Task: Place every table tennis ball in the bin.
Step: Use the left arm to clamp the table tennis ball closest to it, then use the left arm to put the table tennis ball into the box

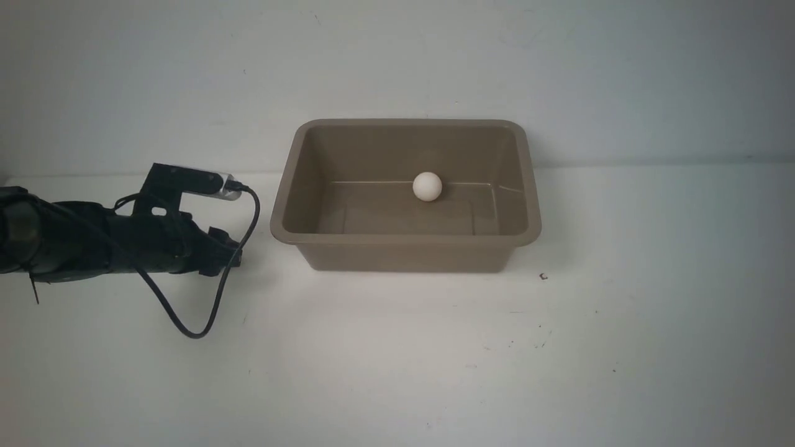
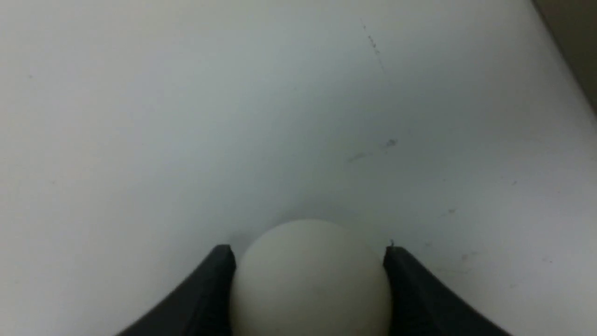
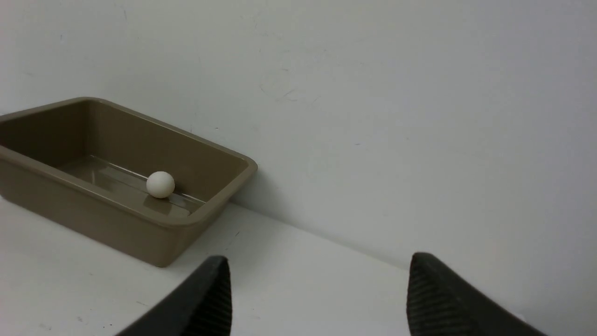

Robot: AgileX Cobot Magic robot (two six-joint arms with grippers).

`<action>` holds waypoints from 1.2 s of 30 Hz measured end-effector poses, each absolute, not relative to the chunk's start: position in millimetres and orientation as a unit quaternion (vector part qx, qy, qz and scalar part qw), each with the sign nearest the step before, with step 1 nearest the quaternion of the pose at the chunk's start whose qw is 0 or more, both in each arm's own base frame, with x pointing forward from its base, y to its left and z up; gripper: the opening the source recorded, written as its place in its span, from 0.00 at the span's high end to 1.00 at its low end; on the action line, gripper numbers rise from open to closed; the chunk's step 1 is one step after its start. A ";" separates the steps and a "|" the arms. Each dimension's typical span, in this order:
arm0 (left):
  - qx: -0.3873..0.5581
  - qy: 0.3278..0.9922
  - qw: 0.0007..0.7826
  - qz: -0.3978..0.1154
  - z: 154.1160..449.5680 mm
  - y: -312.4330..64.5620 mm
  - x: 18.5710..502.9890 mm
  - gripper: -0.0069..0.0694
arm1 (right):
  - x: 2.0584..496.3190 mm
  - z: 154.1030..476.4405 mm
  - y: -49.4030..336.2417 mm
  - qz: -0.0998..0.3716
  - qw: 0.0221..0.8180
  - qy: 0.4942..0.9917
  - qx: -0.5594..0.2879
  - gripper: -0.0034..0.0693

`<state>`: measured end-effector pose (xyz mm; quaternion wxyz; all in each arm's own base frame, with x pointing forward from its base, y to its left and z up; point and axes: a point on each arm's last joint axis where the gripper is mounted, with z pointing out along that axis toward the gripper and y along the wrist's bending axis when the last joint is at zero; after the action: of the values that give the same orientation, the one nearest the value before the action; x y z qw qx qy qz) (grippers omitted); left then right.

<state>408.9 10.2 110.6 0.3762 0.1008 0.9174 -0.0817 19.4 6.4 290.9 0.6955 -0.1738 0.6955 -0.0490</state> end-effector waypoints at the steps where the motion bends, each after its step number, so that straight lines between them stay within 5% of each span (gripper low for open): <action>1: 0.103 0.915 0.380 -0.085 113.2 9.4 409.0 0.45 | 19.4 290.9 6.4 -0.049 0.695 0.696 -0.174 0.32; 8: 0.135 0.861 0.480 -0.099 204.0 1.4 400.9 0.45 | 19.4 291.0 6.6 -0.047 0.696 0.696 -0.173 0.32; 15: 0.218 0.789 0.538 -0.201 250.6 -29.1 386.5 0.45 | 19.2 291.1 7.3 -0.039 0.697 0.696 -0.171 0.32; 22: 0.299 0.762 0.524 -0.235 238.9 -76.9 394.6 0.45 | 19.2 291.1 7.3 -0.038 0.697 0.696 -0.170 0.32; 29: 0.400 0.731 0.520 -0.187 209.7 -113.5 416.4 0.45 | 19.2 291.3 7.3 -0.038 0.698 0.695 -0.170 0.32; 36: 0.327 0.780 0.510 -0.159 207.0 -109.8 433.8 0.28 | 19.2 291.9 7.3 -0.052 0.699 0.690 -0.179 0.32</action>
<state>433.8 -109.8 207.0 0.5098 0.3269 0.7796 -0.1594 19.2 7.3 291.9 0.6991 -0.1789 0.6903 -0.0524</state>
